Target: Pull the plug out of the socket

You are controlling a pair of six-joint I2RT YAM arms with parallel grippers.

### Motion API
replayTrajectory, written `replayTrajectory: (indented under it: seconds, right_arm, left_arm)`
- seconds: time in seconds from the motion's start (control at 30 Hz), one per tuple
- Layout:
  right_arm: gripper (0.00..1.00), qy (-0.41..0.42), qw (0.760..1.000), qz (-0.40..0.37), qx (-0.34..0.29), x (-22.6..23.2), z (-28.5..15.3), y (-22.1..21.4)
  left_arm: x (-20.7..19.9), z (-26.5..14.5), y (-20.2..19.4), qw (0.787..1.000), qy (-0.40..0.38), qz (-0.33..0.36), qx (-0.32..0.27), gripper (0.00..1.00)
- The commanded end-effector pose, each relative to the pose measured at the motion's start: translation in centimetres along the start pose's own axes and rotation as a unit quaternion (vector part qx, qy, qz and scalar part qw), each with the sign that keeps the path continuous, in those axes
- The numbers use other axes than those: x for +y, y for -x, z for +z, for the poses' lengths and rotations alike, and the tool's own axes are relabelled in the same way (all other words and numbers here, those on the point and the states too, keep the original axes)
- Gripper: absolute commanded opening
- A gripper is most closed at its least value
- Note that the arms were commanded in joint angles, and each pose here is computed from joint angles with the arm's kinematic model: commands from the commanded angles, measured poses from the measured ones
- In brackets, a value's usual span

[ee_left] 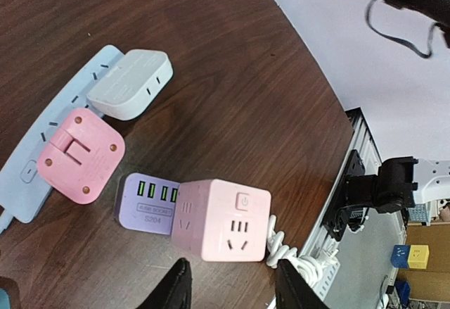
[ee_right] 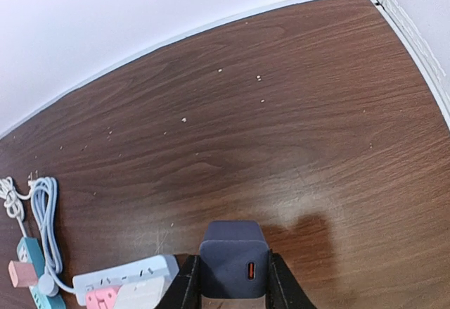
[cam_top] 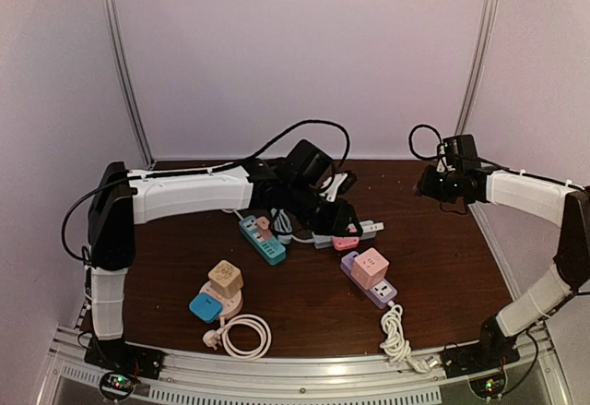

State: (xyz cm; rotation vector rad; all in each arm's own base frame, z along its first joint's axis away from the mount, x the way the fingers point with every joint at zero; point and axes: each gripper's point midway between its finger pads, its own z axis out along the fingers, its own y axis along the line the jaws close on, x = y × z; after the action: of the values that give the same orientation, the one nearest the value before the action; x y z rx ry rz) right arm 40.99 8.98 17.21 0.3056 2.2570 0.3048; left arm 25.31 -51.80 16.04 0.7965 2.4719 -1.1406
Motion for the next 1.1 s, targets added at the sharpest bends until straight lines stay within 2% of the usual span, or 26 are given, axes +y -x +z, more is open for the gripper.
replayTrajectory:
  seconds: [0.0, 0.27, 0.43, 0.8, 0.9, 1.07]
  right_arm:
    - [0.24, 0.064, 0.996, 0.061, -0.028, -0.4, 3.2, 2.6]
    - [0.23, 0.079, 0.988, 0.132, 0.01, -4.4, 9.6, 1.8]
    - [0.24, 0.09, 0.981, 0.17, 0.028, -6.5, 11.2, 0.4]
    - [0.36, 0.081, 0.975, 0.196, 0.066, -8.9, 11.9, -2.5]
    - [0.45, 0.077, 0.974, 0.2, 0.07, -9.4, 11.7, -2.6]
    - [0.53, 0.07, 0.976, 0.195, 0.07, -10.0, 10.9, -2.8]
  left_arm:
    - [-0.4, -3.9, 1.0, 0.999, 0.021, 0.028, -0.036, 0.43]
    - [0.9, -5.6, -0.8, 0.998, 0.051, 0.022, -0.038, 0.43]
    - [1.1, -5.7, -0.9, 0.998, 0.052, 0.019, -0.042, 0.43]
    - [1.3, -5.1, -1.1, 0.998, 0.047, 0.011, -0.041, 0.44]
    - [1.4, -5.0, -1.1, 0.998, 0.047, 0.011, -0.04, 0.44]
    - [1.5, -4.8, -1.3, 0.998, 0.047, 0.007, -0.039, 0.44]
